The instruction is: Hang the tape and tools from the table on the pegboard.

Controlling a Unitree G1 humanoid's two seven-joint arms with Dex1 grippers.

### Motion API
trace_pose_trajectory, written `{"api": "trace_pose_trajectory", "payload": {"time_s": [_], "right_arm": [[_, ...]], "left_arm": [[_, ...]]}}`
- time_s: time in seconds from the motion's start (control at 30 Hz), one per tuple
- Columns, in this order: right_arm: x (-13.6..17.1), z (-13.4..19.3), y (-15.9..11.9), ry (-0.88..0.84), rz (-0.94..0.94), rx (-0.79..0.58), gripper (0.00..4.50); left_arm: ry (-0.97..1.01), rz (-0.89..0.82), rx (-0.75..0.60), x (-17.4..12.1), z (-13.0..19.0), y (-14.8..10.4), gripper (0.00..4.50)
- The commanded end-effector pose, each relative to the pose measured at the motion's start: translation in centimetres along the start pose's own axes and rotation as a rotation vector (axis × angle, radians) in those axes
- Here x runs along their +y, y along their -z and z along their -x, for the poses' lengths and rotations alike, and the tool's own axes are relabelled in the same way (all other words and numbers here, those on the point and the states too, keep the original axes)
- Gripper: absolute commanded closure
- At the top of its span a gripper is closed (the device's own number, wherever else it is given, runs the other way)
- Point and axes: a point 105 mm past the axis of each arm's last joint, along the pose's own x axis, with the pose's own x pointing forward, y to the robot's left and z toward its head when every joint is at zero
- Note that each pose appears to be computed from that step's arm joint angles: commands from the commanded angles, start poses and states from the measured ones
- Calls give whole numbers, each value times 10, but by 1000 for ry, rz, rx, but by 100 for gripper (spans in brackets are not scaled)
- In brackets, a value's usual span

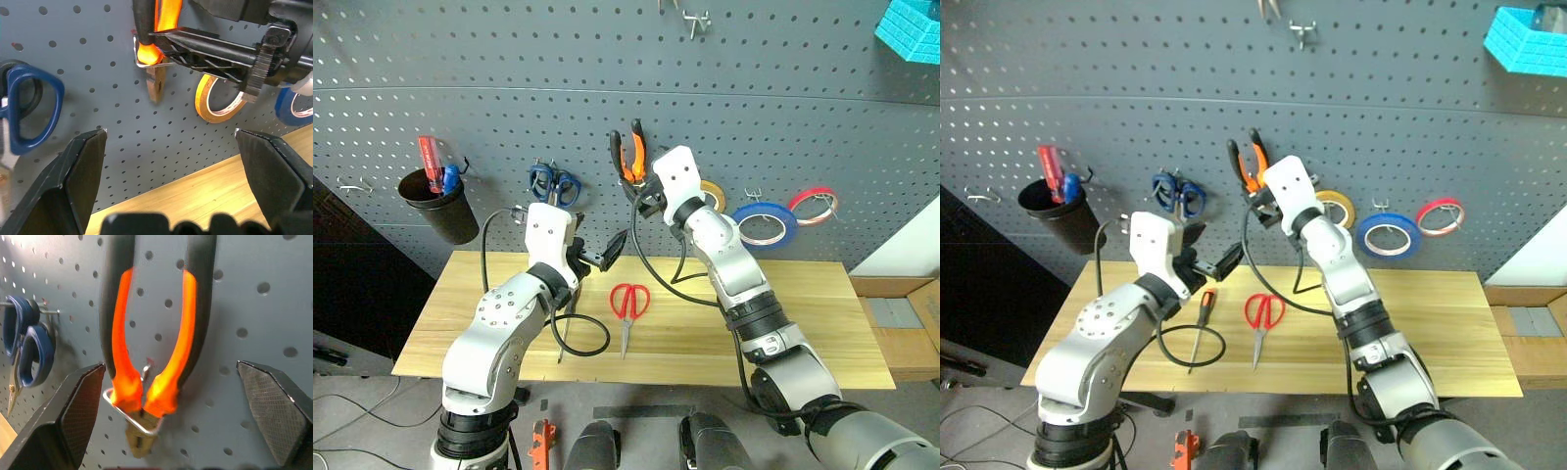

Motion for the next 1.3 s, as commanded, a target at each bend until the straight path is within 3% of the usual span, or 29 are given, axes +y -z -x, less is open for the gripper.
{"api": "trace_pose_trajectory", "payload": {"time_s": [0.03, 0.33, 0.53, 0.67, 0.93, 1.3], "right_arm": [[-9, 11, -12, -4, 14, -46, 3], [8, 61, -20, -236, -11, -97, 3], [66, 116, 35, -635, -62, 5, 3], [79, 139, 62, -776, -28, 54, 3], [79, 142, 80, -817, -28, 90, 3], [82, 141, 84, -822, -48, 90, 3]], "left_arm": [[-41, -8, -19, 5, 5, -4, 0], [-251, 12, 208, 31, 22, 64, 0], [-258, 60, 442, 4, 25, 145, 0], [-244, 78, 518, -11, 22, 171, 0], [-193, 44, 644, -35, 16, 201, 0], [-180, 1, 753, -44, 25, 214, 0]]}}
